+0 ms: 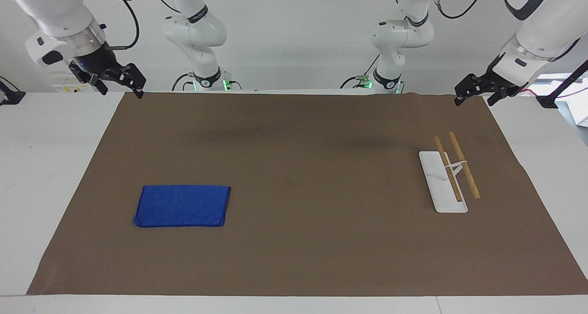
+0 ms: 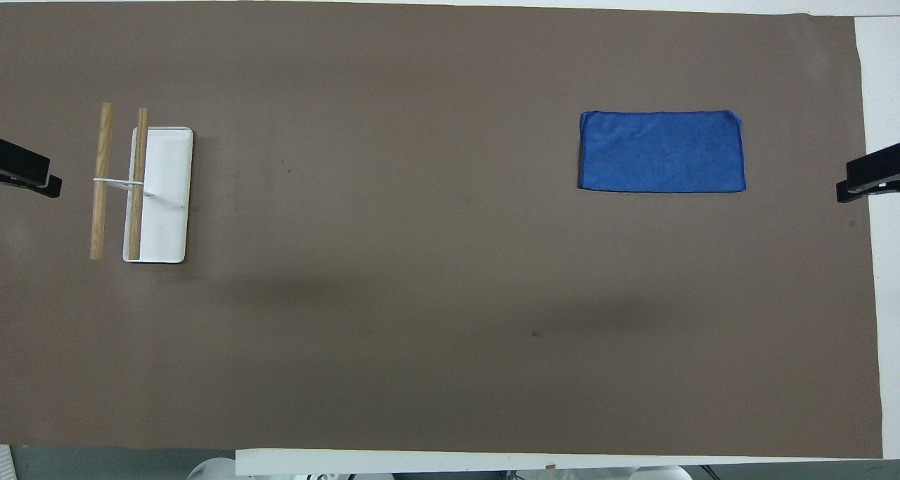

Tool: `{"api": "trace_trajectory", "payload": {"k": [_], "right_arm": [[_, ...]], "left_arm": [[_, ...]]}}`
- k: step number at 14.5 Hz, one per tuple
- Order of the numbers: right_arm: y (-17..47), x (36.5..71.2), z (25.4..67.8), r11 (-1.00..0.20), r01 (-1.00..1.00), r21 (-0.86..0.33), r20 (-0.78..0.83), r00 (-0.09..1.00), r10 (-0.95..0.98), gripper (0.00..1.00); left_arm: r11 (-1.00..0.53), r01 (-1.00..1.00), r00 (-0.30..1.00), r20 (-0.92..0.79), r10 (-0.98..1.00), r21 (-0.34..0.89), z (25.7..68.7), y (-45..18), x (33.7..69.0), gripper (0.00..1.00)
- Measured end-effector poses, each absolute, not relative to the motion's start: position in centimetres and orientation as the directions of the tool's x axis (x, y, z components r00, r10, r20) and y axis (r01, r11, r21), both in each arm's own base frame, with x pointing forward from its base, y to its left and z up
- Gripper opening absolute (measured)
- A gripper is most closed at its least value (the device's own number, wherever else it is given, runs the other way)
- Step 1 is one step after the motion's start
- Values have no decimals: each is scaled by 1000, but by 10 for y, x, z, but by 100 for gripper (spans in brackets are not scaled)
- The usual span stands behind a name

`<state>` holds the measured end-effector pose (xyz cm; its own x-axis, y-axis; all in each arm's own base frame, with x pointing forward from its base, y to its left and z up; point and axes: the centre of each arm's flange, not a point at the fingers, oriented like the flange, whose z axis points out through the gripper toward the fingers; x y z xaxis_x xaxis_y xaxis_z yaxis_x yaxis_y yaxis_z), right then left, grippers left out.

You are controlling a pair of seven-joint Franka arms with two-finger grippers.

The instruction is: Right arm passes towel to left arm to hang

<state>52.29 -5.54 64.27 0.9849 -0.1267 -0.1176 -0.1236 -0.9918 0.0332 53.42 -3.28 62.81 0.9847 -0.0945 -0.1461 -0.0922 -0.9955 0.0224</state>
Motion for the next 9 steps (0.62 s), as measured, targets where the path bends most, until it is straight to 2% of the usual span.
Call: {"api": "trace_trajectory", "payload": {"k": [9], "right_arm": [[-50,523,643,-993,-114,32,-117,986,-117,100]], "left_arm": [[-995,-92,985,-146,-94,22,628,-33,534,100]]}}
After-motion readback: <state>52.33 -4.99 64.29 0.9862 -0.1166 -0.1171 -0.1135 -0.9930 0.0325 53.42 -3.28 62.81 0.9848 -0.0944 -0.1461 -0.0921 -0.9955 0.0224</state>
